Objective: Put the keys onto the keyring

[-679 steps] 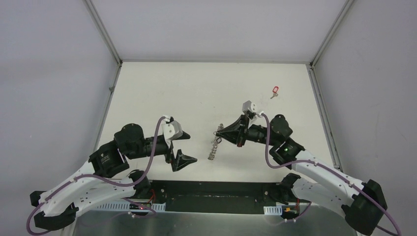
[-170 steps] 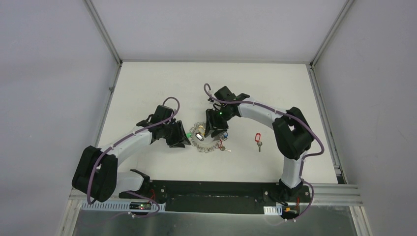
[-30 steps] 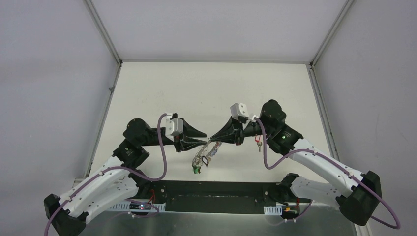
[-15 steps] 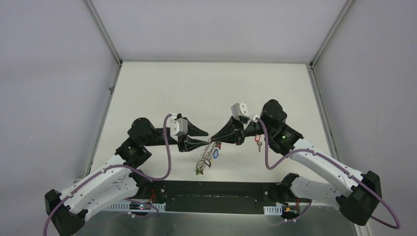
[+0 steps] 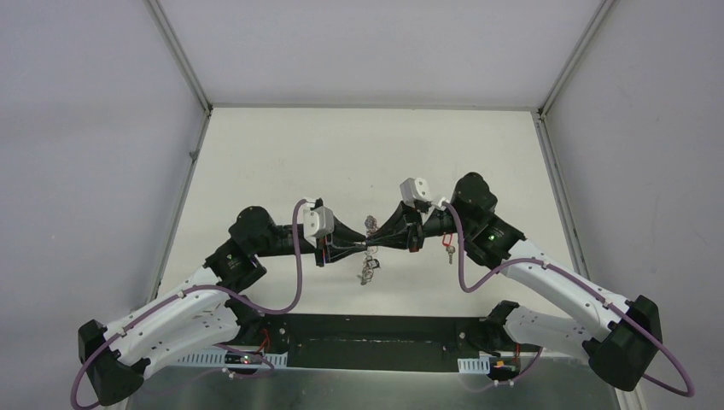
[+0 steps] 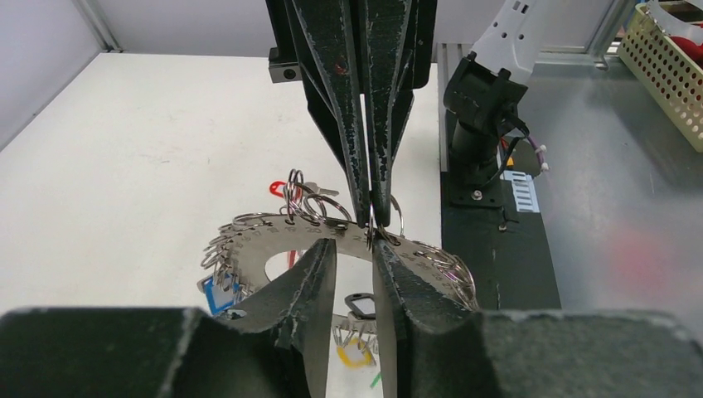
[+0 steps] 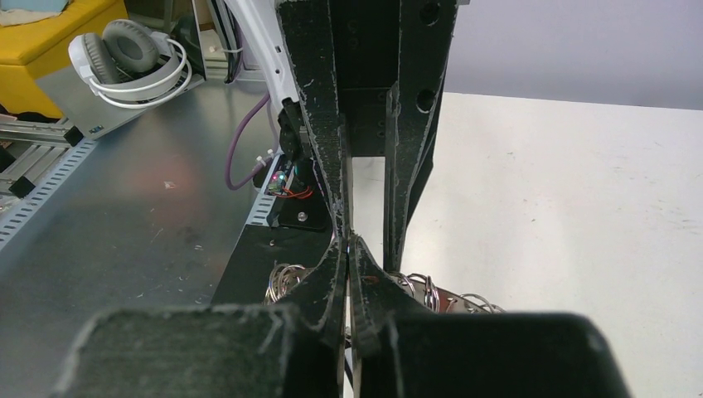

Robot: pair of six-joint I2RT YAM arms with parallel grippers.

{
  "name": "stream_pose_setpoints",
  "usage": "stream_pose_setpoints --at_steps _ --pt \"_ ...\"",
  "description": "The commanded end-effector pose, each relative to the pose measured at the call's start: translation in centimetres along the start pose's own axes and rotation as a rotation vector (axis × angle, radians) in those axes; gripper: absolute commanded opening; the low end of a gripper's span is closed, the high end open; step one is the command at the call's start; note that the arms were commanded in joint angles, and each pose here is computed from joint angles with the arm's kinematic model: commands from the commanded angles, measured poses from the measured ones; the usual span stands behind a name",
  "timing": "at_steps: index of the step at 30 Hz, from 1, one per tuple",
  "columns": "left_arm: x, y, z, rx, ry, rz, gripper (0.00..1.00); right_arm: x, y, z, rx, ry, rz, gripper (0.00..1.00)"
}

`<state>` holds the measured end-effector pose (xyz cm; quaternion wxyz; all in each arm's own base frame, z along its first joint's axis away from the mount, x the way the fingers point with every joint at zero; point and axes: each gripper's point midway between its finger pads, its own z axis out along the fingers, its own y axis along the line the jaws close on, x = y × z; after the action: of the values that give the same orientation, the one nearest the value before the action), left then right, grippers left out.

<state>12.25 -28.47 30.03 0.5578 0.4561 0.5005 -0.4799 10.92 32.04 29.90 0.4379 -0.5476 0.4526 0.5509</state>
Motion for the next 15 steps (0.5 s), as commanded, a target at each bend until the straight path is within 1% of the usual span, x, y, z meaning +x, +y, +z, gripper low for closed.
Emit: stream_pose_setpoints --at_steps 1,2,4,6,9,13,15 --pt "-2.6 0.3 0.2 -0.024 -0.059 0.030 0.27 -2.5 0.1 0.2 -0.012 -0.053 -0.086 0.00" --pt "-2.7 0.4 0.2 -0.026 -0.060 0.031 0.30 -2.4 0.1 0.2 -0.010 -0.051 -0.084 0.00" --pt "-2.7 0.6 0.2 -0.048 -0.060 -0.023 0.37 -2.4 0.1 0.2 -0.009 -0.048 -0.081 0.00" --pt "-2.6 1.0 0.3 -0.079 -0.057 -0.056 0.39 -2.3 0.0 0.2 -0.009 -0.045 -0.079 0.00" --pt "-2.3 1.3 0.4 -0.092 -0.049 -0.082 0.33 -2.1 0.0 0.2 -0.010 -0.041 -0.075 0.00" --pt "-2.3 1.4 0.5 -0.096 -0.044 -0.102 0.17 -1.9 0.0 0.1 -0.005 -0.032 -0.073 0.00" --pt "-2.4 1.5 0.5 -0.112 -0.045 -0.123 0.17 -1.6 -0.2 0.1 0.006 -0.019 -0.065 0.00"
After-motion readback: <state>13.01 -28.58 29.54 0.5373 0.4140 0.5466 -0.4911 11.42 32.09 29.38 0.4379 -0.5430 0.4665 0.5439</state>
